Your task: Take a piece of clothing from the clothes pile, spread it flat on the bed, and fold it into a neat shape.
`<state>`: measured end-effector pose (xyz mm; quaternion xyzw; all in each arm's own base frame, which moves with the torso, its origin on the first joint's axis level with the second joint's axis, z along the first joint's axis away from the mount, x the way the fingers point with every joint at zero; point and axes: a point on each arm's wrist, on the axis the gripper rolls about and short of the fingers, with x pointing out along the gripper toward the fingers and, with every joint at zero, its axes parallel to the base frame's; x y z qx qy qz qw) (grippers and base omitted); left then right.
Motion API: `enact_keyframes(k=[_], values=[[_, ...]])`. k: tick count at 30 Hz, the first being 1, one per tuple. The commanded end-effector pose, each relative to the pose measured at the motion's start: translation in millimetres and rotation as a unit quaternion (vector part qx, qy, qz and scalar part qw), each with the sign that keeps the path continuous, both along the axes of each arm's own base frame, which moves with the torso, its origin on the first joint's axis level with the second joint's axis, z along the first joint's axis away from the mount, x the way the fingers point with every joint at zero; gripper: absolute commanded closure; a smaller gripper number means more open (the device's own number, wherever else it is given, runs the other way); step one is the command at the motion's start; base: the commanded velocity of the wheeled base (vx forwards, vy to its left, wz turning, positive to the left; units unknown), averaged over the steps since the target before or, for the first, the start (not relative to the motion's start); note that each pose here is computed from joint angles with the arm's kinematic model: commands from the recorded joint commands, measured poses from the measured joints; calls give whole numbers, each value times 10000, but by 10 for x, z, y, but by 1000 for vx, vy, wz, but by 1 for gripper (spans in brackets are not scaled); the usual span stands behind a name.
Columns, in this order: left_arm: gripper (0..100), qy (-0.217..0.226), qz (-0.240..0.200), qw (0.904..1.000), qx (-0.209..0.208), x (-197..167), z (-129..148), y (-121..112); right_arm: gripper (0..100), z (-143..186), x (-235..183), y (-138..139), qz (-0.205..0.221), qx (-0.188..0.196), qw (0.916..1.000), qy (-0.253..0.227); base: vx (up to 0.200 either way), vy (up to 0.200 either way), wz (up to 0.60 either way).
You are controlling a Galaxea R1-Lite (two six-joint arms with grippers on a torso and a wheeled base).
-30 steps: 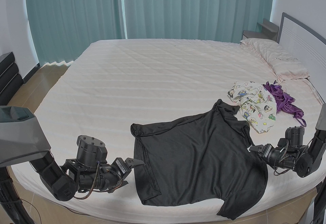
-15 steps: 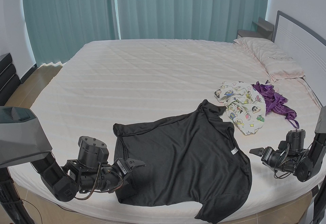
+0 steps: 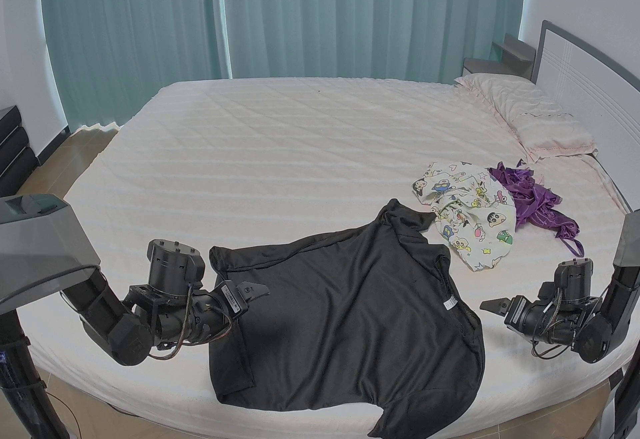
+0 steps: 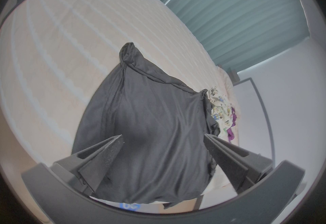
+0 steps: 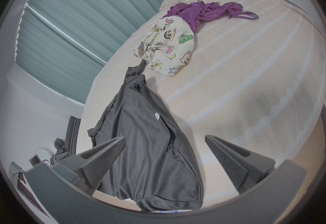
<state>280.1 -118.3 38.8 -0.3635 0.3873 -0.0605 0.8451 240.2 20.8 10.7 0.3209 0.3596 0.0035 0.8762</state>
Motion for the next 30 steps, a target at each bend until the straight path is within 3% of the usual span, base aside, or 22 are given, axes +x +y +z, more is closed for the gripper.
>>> enact_keyframes(k=[1,12,24,27,30], values=[[0,277,11,9982,539,63,-279,-12,0,-12,-14,17,35,-5,10000,39,0,0,0],[0,269,-153,9933,1112,87,-623,-519,0,-13,-34,19,48,-12,10000,60,0,0,0],[0,598,-55,9836,1700,-26,-781,-494,0,-21,-46,22,61,-20,9999,89,0,0,0],[0,878,-141,9736,2102,-82,-818,-442,0,-18,-50,22,61,-20,9999,89,0,0,0],[0,794,116,9682,2369,-63,-790,-384,0,-22,-50,22,61,-20,9999,96,0,0,0]])
